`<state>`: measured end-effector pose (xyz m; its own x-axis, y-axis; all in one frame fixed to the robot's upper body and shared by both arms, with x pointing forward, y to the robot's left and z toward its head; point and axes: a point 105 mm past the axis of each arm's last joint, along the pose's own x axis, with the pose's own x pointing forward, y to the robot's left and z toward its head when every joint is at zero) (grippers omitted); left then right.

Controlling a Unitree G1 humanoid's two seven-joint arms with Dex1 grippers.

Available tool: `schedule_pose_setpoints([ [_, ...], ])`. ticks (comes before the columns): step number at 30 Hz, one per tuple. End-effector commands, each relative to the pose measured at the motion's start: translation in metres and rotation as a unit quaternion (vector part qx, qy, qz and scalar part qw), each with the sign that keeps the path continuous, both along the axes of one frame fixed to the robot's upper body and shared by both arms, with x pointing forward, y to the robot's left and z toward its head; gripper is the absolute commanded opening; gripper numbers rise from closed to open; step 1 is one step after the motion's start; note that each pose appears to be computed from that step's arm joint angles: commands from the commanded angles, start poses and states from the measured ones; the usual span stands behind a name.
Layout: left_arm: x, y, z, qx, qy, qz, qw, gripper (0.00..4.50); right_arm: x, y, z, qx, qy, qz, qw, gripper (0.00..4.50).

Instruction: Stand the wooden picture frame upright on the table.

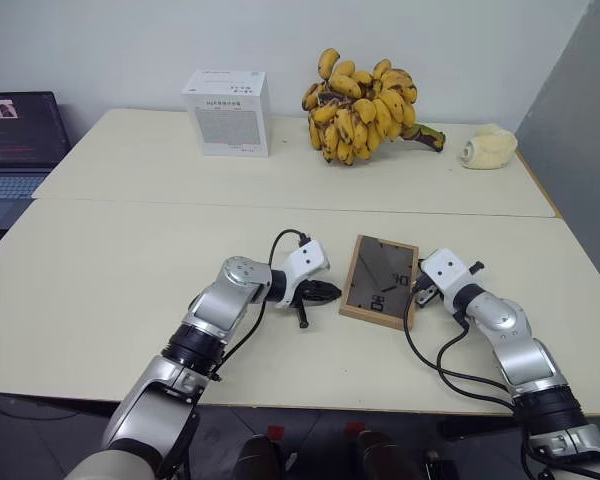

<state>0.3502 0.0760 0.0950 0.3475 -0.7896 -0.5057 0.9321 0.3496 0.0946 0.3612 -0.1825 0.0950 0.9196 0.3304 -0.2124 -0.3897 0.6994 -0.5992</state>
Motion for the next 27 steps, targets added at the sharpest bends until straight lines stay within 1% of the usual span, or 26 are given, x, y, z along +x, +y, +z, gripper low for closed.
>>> schedule_pose_setpoints([
  [1,0.001,0.027,0.019,-0.004,0.001,0.045,0.999,0.02,-0.004,-0.008,0.013,-0.013,-0.023,0.003,1.0,0.04],
  [4,-0.01,0.036,0.033,-0.019,0.03,0.037,0.999,0.02,-0.007,-0.015,0.01,-0.022,-0.017,0.001,1.0,0.04],
  [6,-0.01,0.039,0.042,-0.03,0.057,0.049,0.997,0.02,-0.008,-0.019,0.009,-0.027,-0.014,0.0,1.0,0.04],
  [7,-0.007,0.039,0.042,-0.037,0.084,0.065,0.994,0.02,-0.009,-0.02,0.009,-0.029,-0.014,0.001,0.999,0.04],
  [10,0.003,0.031,0.046,-0.092,0.188,0.125,0.97,0.02,-0.009,-0.021,0.008,-0.04,-0.012,0.006,0.999,0.04],
  [12,0.006,0.026,0.045,-0.117,0.239,0.148,0.952,0.4,-0.01,-0.021,0.009,-0.05,-0.011,0.013,0.999,0.0],
  [13,0.006,0.025,0.044,-0.121,0.255,0.155,0.947,0.53,-0.01,-0.021,0.009,-0.052,-0.011,0.015,0.998,0.0],
  [14,0.006,0.024,0.043,-0.123,0.267,0.159,0.943,0.76,-0.01,-0.021,0.009,-0.053,-0.011,0.017,0.998,0.0],
  [16,-0.002,0.018,0.046,-0.146,0.315,0.138,0.928,1.18,-0.012,-0.022,0.009,-0.057,-0.008,0.02,0.998,0.0],
  [17,-0.004,0.017,0.046,-0.153,0.333,0.134,0.921,1.3,-0.013,-0.022,0.007,-0.061,-0.006,0.022,0.998,0.0],
  [18,-0.005,0.016,0.045,-0.158,0.345,0.133,0.916,1.52,-0.014,-0.023,0.006,-0.064,-0.004,0.023,0.998,0.0],
  [20,-0.006,0.015,0.042,-0.159,0.356,0.135,0.911,1.97,-0.015,-0.023,0.005,-0.069,-0.002,0.025,0.997,0.0],
  [21,-0.006,0.013,0.043,-0.161,0.356,0.132,0.911,2.15,-0.015,-0.023,0.004,-0.069,-0.002,0.025,0.997,0.0],
  [24,-0.007,0.011,0.046,-0.167,0.358,0.121,0.911,2.87,-0.017,-0.023,0.003,-0.069,-0.001,0.026,0.997,0.0],
  [27,-0.006,0.007,0.048,-0.169,0.367,0.114,0.908,3.5,-0.018,-0.023,-0.002,-0.073,0.003,0.028,0.997,0.0],
])
